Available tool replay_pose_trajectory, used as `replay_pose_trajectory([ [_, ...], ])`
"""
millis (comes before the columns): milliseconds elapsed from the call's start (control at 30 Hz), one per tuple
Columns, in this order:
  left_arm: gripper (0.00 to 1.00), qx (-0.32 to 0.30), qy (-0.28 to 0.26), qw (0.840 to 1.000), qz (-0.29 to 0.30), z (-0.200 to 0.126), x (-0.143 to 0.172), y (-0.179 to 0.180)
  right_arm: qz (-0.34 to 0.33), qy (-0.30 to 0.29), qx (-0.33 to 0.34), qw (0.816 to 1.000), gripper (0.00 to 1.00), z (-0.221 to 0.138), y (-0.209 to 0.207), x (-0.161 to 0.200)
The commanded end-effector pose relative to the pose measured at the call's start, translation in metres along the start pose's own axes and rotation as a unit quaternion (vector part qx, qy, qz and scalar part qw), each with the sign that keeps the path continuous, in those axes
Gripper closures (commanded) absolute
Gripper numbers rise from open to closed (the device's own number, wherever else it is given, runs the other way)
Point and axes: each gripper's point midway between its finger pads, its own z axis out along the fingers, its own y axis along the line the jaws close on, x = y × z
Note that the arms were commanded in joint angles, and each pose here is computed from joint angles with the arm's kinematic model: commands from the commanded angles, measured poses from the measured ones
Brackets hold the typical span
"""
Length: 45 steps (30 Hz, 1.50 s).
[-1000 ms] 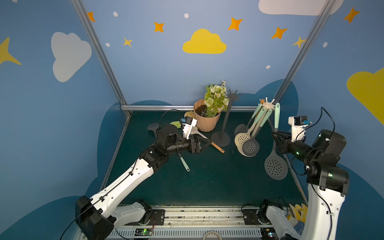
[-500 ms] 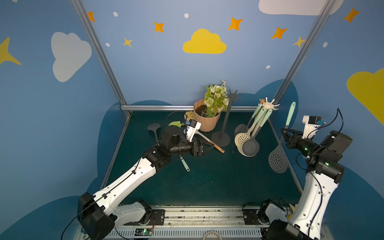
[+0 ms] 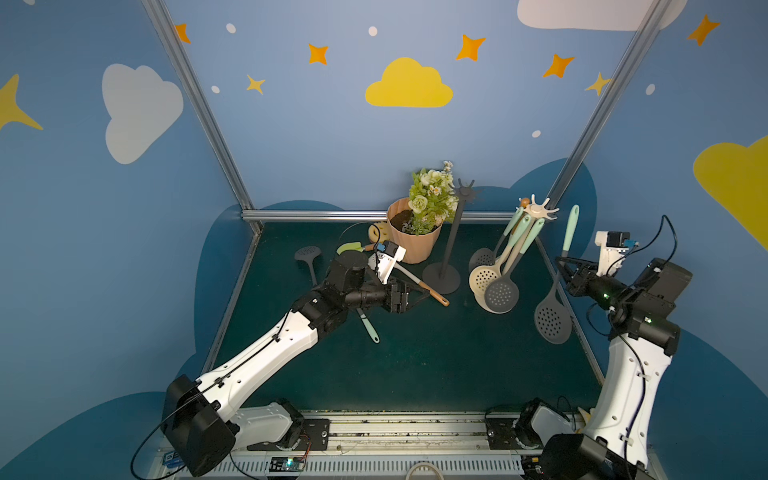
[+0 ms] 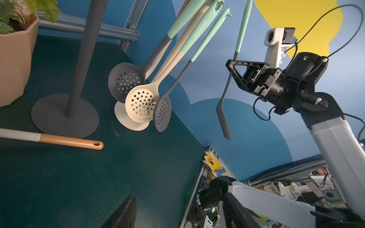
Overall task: Hang the skimmer on the kitchen utensil rack
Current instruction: Hang the skimmer on the rack.
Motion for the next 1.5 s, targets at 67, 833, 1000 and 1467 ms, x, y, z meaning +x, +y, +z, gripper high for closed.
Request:
replay_pose_trajectory([
  [67, 0.30, 0.010, -0.008, 1.000, 0.020, -0.006, -0.008, -0.010, -0.035, 0.024, 0.001, 0.999, 0.91, 0.005, 0.008, 0.003],
  [833, 0.33, 0.015, -0.006, 1.000, 0.023, -0.007, -0.005, -0.011, -0.031, 0.045, 0.025, 0.998, 0.89, 0.010, -0.002, 0.009],
  [1000, 0.33, 0.015, -0.007, 1.000, 0.024, -0.008, -0.005, -0.011, -0.031, 0.055, 0.019, 0.998, 0.89, 0.015, -0.002, 0.012],
  [1467, 0.34, 0.019, -0.006, 1.000, 0.024, -0.008, -0.004, -0.013, -0.017, 0.078, 0.011, 0.997, 0.89, 0.022, -0.003, 0.018],
])
